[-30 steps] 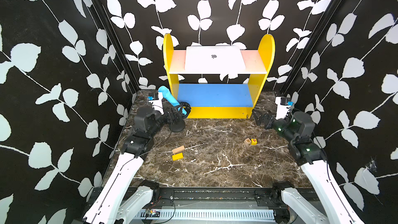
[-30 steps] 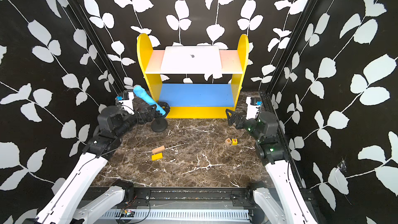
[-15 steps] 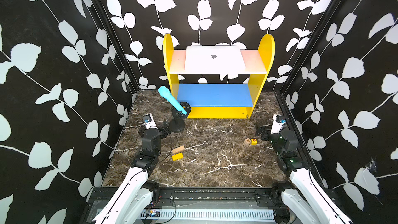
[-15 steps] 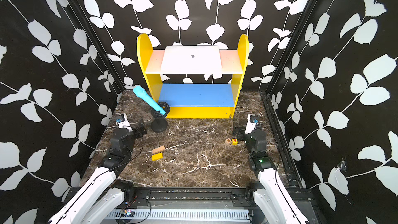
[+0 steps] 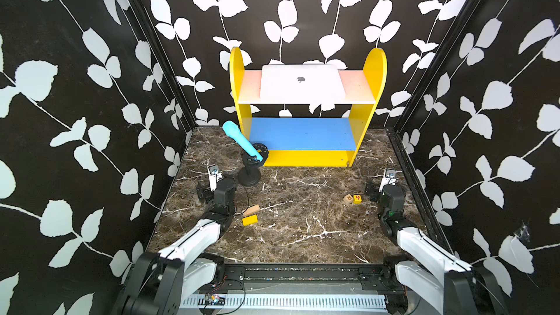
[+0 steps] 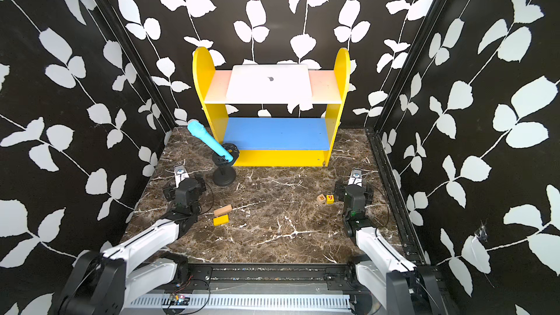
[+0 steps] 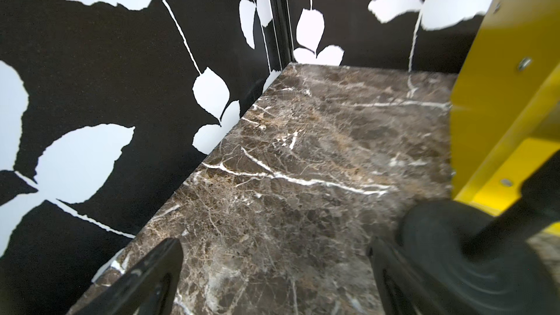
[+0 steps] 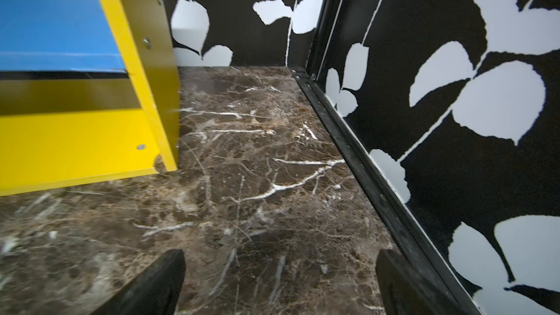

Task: Close the laptop lid and set it aside
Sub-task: Reset both arms

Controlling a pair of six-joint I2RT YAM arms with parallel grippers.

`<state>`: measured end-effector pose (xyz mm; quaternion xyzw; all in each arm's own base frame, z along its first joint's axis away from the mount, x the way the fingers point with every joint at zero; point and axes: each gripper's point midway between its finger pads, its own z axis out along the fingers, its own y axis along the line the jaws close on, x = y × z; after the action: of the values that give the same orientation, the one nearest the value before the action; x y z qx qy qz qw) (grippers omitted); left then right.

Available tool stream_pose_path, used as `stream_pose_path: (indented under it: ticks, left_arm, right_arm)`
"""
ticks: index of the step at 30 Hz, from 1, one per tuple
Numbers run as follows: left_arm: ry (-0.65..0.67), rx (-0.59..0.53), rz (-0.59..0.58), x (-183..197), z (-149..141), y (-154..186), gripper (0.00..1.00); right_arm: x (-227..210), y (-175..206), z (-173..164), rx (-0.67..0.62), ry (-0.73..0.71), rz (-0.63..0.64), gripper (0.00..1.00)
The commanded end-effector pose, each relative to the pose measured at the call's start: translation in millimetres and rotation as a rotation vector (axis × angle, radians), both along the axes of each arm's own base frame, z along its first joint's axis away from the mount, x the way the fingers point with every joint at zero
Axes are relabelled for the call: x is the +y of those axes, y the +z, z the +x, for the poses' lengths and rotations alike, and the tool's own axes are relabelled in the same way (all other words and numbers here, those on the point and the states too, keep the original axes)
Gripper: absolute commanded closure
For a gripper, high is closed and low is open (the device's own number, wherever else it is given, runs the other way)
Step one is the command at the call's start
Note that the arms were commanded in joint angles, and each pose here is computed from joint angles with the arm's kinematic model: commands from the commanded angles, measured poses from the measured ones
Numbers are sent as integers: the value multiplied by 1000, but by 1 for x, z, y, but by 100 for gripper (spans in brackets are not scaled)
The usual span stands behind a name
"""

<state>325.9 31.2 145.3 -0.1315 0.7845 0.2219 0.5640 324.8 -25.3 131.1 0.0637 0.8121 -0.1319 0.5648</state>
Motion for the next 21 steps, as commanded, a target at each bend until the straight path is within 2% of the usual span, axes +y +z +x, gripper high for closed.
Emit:
stream_pose_path:
  ticks: [1,4,15,19,21]
  left_arm:
    - [16,-52,72,3,10,7,2]
    - [-20,-64,111,-1,20,-1,2]
    - [-161,-8,38,-4,43,-13,2]
    - [-199,-76,16,-1,53,-19,2]
    - [-218,-4,-17,-2,56,-27,2]
  right_arm:
    - [-11,16,10,-95,-50,-31,0]
    - [-12,10,19,-100,-54,-32,0]
    - [-2,-21,47,-96,19,-36,0]
    - [4,-29,51,-78,65,-41,0]
    - [4,-30,55,-56,73,-26,0]
